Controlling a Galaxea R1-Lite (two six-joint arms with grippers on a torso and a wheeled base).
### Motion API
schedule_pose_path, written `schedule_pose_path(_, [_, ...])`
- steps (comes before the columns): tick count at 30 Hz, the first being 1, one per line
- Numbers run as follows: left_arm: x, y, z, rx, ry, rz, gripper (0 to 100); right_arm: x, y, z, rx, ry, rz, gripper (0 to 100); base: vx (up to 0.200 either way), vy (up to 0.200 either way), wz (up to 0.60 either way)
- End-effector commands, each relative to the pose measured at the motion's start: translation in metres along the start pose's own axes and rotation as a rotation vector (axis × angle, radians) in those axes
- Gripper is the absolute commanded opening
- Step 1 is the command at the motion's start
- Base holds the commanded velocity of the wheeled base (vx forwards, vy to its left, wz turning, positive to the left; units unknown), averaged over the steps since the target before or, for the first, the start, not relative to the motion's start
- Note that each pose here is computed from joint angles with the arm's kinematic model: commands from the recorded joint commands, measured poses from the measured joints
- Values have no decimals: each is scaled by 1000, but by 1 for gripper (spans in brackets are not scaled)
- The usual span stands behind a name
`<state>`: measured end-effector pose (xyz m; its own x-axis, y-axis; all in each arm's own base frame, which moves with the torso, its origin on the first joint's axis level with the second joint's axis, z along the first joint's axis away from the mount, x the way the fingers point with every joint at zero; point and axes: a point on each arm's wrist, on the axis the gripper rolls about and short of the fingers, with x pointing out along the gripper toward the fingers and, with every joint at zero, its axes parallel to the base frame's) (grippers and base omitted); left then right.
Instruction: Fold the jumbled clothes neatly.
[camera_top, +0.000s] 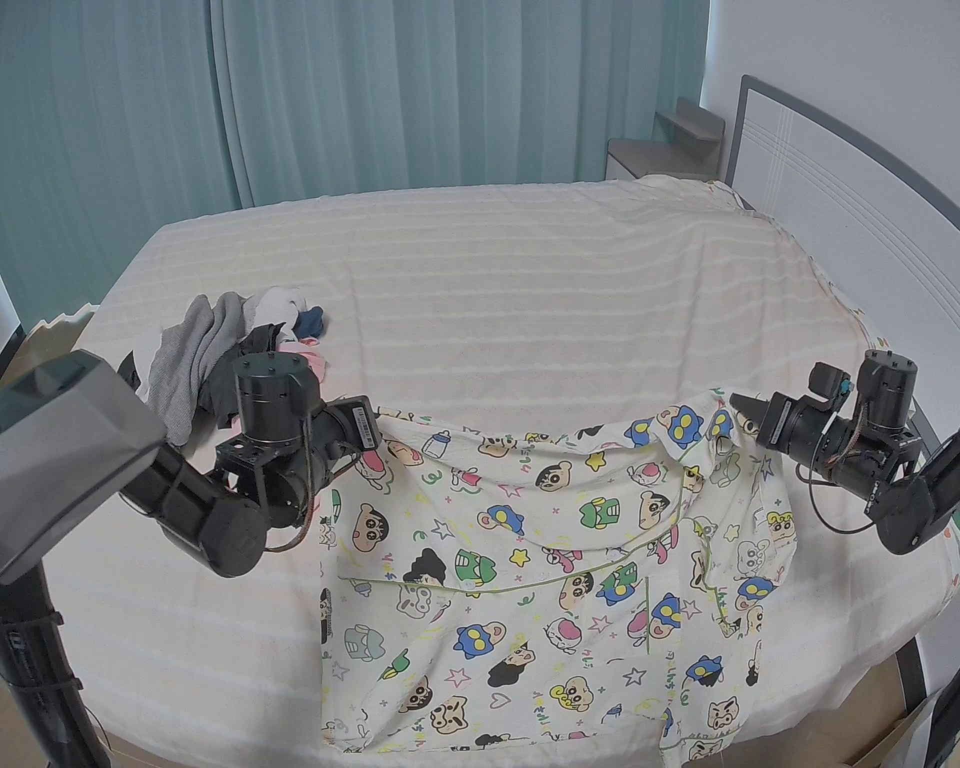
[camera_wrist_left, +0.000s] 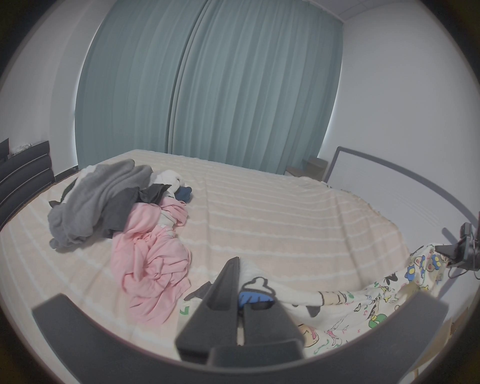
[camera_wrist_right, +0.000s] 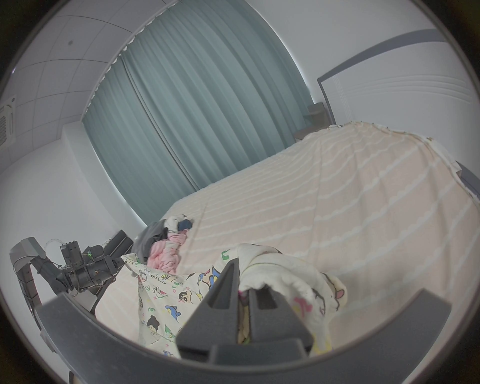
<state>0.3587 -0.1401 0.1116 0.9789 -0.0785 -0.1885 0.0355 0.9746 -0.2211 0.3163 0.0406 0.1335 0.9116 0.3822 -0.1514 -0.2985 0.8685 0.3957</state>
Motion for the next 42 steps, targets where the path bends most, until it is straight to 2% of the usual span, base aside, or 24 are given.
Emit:
schedule_pose_path(1, [47,2,-48,26,60,67,0,36,-27,-37,17,65,-64,0,0,0,0])
schedule_pose_path(5, [62,0,-58,16,32,89,0,50,-36,-48,18,69,-93,0,0,0,0])
schedule_pose_path(15, [78,5,-84,25,59,104,0,69,-47,-57,22,72,-105,0,0,0,0])
schedule_pose_path(18, [83,6,-84,15,51,108,0,73,-53,-57,23,65,-124,0,0,0,0])
schedule_pose_path(25, [106,8,-74,-72,-52,169,0,89,-74,-65,28,54,-184,0,0,0,0])
schedule_pose_path(26, [107,9,-74,-76,-52,171,100,89,-75,-66,29,54,-186,0,0,0,0])
schedule_pose_path(28, [109,10,-73,-86,-58,174,100,90,-78,-68,32,61,-190,0,0,0,0])
schedule_pose_path(29, [111,14,-73,-89,-60,181,100,94,-80,-69,31,55,-188,100,0,0,0])
schedule_pose_path(34, [117,27,-83,-80,-45,215,100,100,-86,-65,33,24,-186,100,0,0,0])
schedule_pose_path(39, [125,39,-75,-97,-82,241,100,99,-85,-59,65,-16,-177,100,0,0,0])
schedule_pose_path(42, [125,47,-66,-117,-136,261,100,93,-96,-48,108,-63,-201,100,0,0,0])
